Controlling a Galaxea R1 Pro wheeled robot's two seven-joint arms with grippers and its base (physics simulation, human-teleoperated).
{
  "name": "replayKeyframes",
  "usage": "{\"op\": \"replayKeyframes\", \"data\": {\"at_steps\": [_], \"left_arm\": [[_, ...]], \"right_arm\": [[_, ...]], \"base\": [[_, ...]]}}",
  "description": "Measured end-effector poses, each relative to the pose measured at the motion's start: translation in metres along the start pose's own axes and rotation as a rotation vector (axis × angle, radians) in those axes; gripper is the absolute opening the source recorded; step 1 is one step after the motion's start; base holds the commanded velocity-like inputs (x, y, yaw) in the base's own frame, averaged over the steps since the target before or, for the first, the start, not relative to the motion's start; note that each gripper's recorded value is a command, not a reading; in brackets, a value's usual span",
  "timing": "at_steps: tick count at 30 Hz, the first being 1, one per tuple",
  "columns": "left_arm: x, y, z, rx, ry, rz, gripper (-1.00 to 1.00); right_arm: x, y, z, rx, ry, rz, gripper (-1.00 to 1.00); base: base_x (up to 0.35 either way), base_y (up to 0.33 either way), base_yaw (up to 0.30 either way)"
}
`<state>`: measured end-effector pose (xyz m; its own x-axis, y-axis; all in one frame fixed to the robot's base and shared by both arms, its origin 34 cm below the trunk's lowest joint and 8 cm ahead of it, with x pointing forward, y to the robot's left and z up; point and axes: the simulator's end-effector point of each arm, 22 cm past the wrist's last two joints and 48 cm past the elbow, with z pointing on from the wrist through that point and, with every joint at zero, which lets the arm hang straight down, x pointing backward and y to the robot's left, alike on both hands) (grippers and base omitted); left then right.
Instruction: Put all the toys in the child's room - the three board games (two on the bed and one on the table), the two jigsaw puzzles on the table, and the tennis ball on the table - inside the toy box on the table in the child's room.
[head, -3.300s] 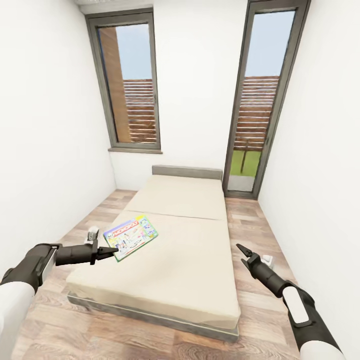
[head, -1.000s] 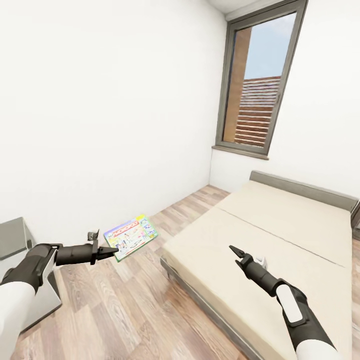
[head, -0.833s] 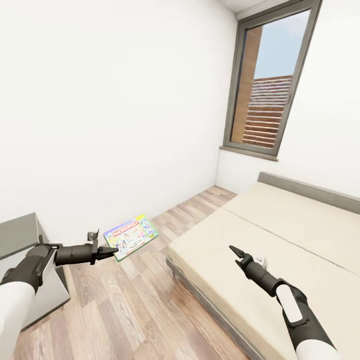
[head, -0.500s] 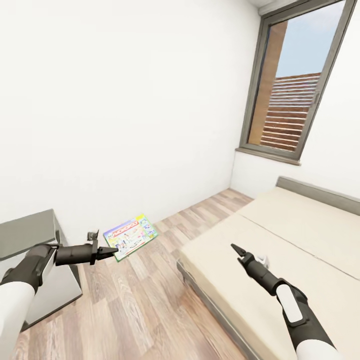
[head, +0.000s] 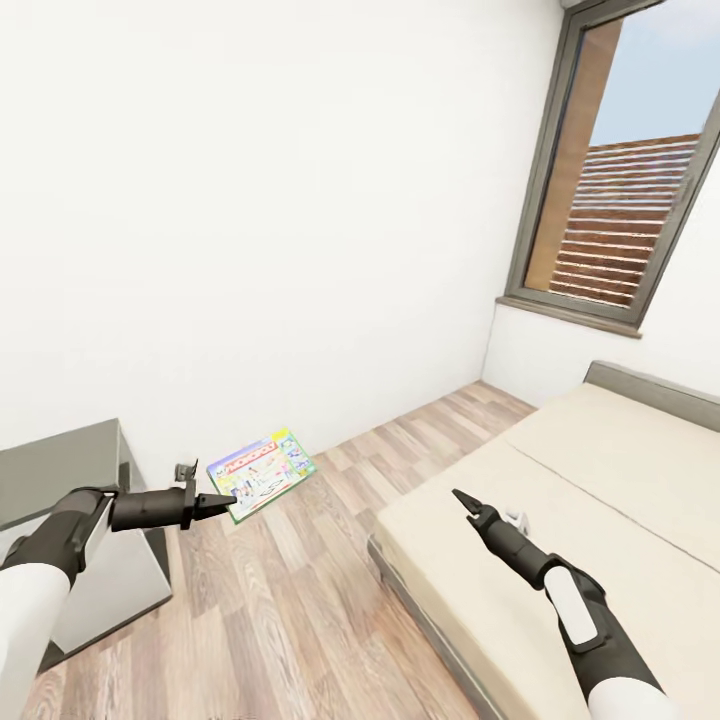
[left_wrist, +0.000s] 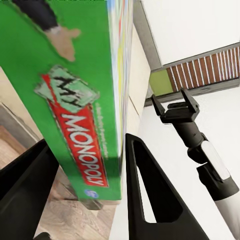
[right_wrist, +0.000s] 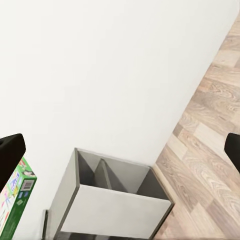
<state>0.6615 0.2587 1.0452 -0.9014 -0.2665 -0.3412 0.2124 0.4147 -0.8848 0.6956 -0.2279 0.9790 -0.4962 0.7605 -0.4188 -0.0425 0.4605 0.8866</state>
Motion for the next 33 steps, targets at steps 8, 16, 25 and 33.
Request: {"op": "replayKeyframes", "data": {"at_steps": [8, 16, 25, 33], "left_arm": [[0.001, 0.005, 0.002, -0.003, 0.004, -0.009, -1.00], [0.003, 0.011, 0.004, -0.006, 0.008, -0.018, -1.00], [0.005, 0.016, 0.006, -0.010, 0.014, -0.028, -1.00], [0.007, 0.021, 0.007, -0.013, 0.018, -0.036, -1.00]], "right_arm": [[0.004, -0.005, 0.002, 0.008, 0.008, 0.004, 1.00], [0.006, -0.020, 0.002, 0.057, 0.011, 0.011, 1.00], [0.010, -0.034, 0.002, 0.106, 0.017, 0.018, 1.00], [0.013, -0.039, 0.003, 0.115, 0.022, 0.023, 1.00]], "base": [[0.009, 0.000, 0.193], [0.000, 0.000, 0.197], [0.033, 0.000, 0.198], [0.173, 0.002, 0.198]]}}
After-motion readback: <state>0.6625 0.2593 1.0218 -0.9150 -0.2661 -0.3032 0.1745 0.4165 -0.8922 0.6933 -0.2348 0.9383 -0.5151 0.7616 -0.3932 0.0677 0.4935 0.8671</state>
